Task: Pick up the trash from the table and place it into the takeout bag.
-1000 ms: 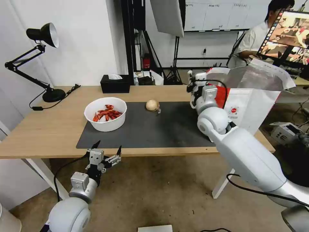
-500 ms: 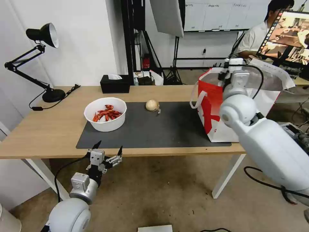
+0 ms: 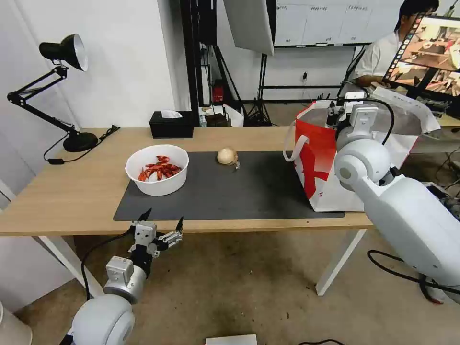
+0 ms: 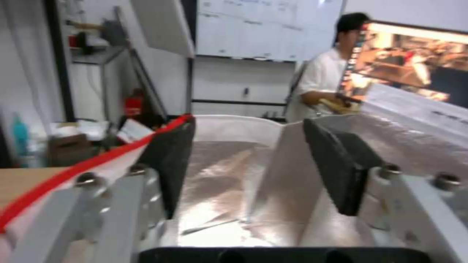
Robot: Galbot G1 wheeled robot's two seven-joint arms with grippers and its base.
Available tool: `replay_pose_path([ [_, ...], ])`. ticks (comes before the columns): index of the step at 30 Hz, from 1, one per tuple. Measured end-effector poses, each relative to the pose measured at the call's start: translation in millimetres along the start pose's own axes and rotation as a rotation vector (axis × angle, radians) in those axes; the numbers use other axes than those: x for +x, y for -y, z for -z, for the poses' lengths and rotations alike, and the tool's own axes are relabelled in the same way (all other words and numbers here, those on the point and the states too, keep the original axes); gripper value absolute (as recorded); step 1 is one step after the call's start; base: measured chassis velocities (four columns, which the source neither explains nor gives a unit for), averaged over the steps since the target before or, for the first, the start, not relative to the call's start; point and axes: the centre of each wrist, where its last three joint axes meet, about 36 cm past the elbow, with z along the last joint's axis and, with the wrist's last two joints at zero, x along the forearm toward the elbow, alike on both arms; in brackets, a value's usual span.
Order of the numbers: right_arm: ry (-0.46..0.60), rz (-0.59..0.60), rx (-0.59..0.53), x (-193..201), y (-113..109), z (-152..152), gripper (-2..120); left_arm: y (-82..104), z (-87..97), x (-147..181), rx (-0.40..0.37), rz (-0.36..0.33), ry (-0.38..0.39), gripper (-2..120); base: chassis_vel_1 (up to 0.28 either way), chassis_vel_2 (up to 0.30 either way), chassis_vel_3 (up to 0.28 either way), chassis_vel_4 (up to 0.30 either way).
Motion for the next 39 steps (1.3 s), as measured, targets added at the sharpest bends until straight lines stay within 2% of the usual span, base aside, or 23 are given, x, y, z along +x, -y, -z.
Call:
replay_pose_path([
  [3, 0.047, 0.104, -0.073, 6.0, 2.1, 1.2, 78, -0.6, 1.8, 0.1, 0.0, 0.003, 0.006, 100, 0.0, 0.0, 0.0, 0.0],
  [4, 0.047, 0.104, -0.073, 6.0, 2.1, 1.2, 78, -0.6, 1.8, 0.1, 0.0, 0.003, 0.006, 100, 0.0, 0.0, 0.0, 0.0],
  [7, 0.137, 0.257, -0.153, 16.7, 3.0, -2.2, 92, -0.8, 2.8, -0.1, 0.001, 0.003, 0.009, 100, 0.0, 0.0, 0.0, 0.0],
  [8, 0.137, 0.257, -0.153, 16.7, 3.0, -2.2, 92, -0.8, 2.8, -0.1, 0.001, 0.003, 0.009, 100, 0.0, 0.0, 0.0, 0.0],
  [10, 0.176, 0.338, -0.197, 23.1, 4.5, -5.3, 99, -1.1, 3.4, -0.1, 0.001, 0.004, 0.01, 100, 0.0, 0.0, 0.0, 0.0],
  [14, 0.214, 0.476, -0.242, 40.2, 10.6, -18.2, 100, -1.8, 6.4, 1.0, 0.003, 0.007, 0.019, 100, 0.0, 0.0, 0.0, 0.0],
  [16, 0.219, 0.502, -0.247, 45.9, 12.8, -22.7, 100, -2.0, 6.9, 1.3, 0.004, 0.009, 0.02, 100, 0.0, 0.0, 0.0, 0.0],
  [19, 0.207, 0.597, -0.257, 74.7, 22.2, -45.2, 100, -2.5, 8.2, 2.5, 0.008, 0.014, 0.024, 100, 0.0, 0.0, 0.0, 0.0],
  [20, 0.207, 0.597, -0.257, 74.7, 22.2, -45.2, 100, -2.5, 8.2, 2.5, 0.008, 0.014, 0.024, 100, 0.0, 0.0, 0.0, 0.0],
  [23, 0.202, 0.655, -0.261, 108.6, 29.5, -61.7, 100, -3.0, 10.5, 3.1, 0.01, 0.02, 0.033, 100, 0.0, 0.0, 0.0, 0.0],
  [29, 0.196, 0.654, -0.256, 146.4, 43.5, -81.2, 100, -2.1, 11.7, 6.6, 0.018, 0.024, 0.036, 100, 0.0, 0.0, 0.0, 0.0],
  [32, 0.193, 0.612, -0.239, 174.6, 56.7, -112.5, 100, -1.5, 9.7, 11.5, 0.02, 0.025, 0.035, 100, 0.0, 0.0, 0.0, 0.0],
  [34, 0.192, 0.6, -0.237, 179.7, 58.4, -119.1, 100, -1.5, 9.2, 12.1, 0.02, 0.024, 0.035, 100, 0.0, 0.0, 0.0, 0.0],
  [35, 0.186, 0.571, -0.236, 193.0, 60.8, -136.4, 100, -1.0, 7.9, 13.4, 0.02, 0.024, 0.033, 100, 0.0, 0.0, 0.0, 0.0],
  [36, 0.186, 0.571, -0.236, 193.0, 60.8, -136.4, 100, -1.0, 7.9, 13.4, 0.02, 0.024, 0.033, 100, 0.0, 0.0, 0.0, 0.0],
  [39, 0.152, 0.524, -0.23, 219.3, 62.5, -176.7, 100, 1.4, 2.6, 15.5, 0.021, 0.029, 0.023, 100, 0.0, 0.0, 0.0, 0.0],
])
